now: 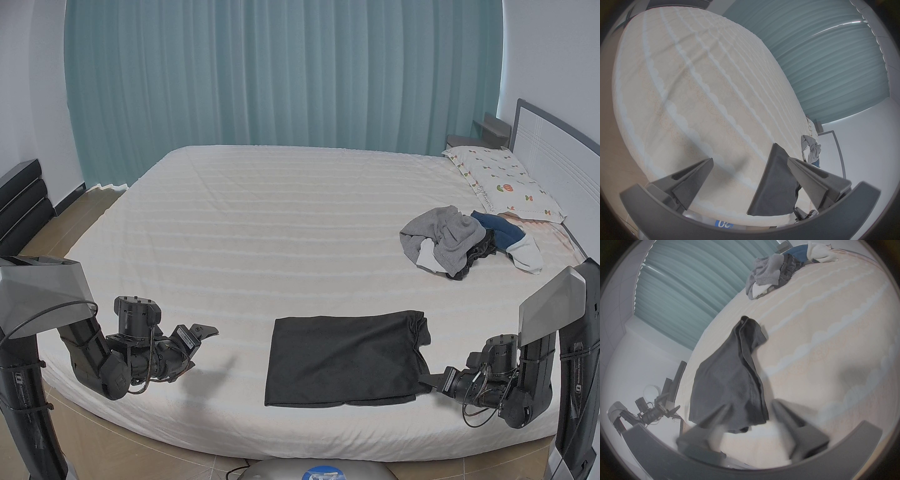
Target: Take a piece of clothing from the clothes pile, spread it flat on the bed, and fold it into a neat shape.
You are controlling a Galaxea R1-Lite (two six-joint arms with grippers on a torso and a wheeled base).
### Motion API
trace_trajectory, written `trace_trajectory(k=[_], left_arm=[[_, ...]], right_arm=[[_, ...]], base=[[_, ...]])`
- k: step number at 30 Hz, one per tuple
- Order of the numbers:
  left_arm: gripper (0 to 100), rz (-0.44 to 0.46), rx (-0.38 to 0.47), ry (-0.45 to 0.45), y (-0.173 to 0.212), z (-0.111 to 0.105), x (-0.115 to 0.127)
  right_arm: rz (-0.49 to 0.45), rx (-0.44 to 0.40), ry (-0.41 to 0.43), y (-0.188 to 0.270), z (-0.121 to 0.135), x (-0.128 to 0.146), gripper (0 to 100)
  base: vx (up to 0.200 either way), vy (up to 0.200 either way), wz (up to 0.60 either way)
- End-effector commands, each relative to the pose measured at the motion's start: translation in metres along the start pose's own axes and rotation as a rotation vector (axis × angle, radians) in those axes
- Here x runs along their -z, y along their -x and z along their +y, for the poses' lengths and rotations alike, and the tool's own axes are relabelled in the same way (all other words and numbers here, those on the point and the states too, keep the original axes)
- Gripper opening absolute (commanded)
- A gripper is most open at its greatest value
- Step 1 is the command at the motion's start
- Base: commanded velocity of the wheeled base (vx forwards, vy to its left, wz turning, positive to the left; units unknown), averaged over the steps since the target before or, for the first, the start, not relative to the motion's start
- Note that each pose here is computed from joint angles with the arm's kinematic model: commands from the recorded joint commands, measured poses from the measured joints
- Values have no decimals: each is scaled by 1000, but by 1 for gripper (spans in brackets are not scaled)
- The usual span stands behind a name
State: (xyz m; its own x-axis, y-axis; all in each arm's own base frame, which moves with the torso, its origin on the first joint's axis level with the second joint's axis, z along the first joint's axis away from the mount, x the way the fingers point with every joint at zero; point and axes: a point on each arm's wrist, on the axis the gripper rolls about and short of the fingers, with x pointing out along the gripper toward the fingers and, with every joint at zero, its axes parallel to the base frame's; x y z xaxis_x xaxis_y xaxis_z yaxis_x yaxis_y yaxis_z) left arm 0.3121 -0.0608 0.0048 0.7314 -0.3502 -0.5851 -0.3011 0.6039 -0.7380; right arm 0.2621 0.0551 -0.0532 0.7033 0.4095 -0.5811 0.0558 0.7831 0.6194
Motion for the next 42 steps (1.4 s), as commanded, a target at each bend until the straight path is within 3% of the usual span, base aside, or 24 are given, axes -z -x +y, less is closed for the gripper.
trace_trajectory(k=[1, 12, 25, 26, 32, 42], left_arm=[[100, -1, 1, 2, 0, 0, 0], [100, 0, 0, 4, 0, 0, 0], [100, -3, 5, 24, 1, -1, -1], [100, -3, 5, 24, 1, -1, -1], [100, -3, 5, 25, 1, -1, -1], [100, -3, 4, 24, 1, -1, -1]], right_arm=[[16, 7, 2, -2, -2, 4, 0], [27, 36, -11, 12, -6, 6, 0], [45, 50, 41, 19, -8, 10, 0], [47, 50, 65, 18, -8, 10, 100], [-13, 8, 92, 19, 2, -3, 100], [-195, -83, 137, -16, 24, -57, 100]], base=[[0, 0, 0], [0, 0, 0], [0, 0, 0], [0, 0, 0], [0, 0, 0], [0, 0, 0]])
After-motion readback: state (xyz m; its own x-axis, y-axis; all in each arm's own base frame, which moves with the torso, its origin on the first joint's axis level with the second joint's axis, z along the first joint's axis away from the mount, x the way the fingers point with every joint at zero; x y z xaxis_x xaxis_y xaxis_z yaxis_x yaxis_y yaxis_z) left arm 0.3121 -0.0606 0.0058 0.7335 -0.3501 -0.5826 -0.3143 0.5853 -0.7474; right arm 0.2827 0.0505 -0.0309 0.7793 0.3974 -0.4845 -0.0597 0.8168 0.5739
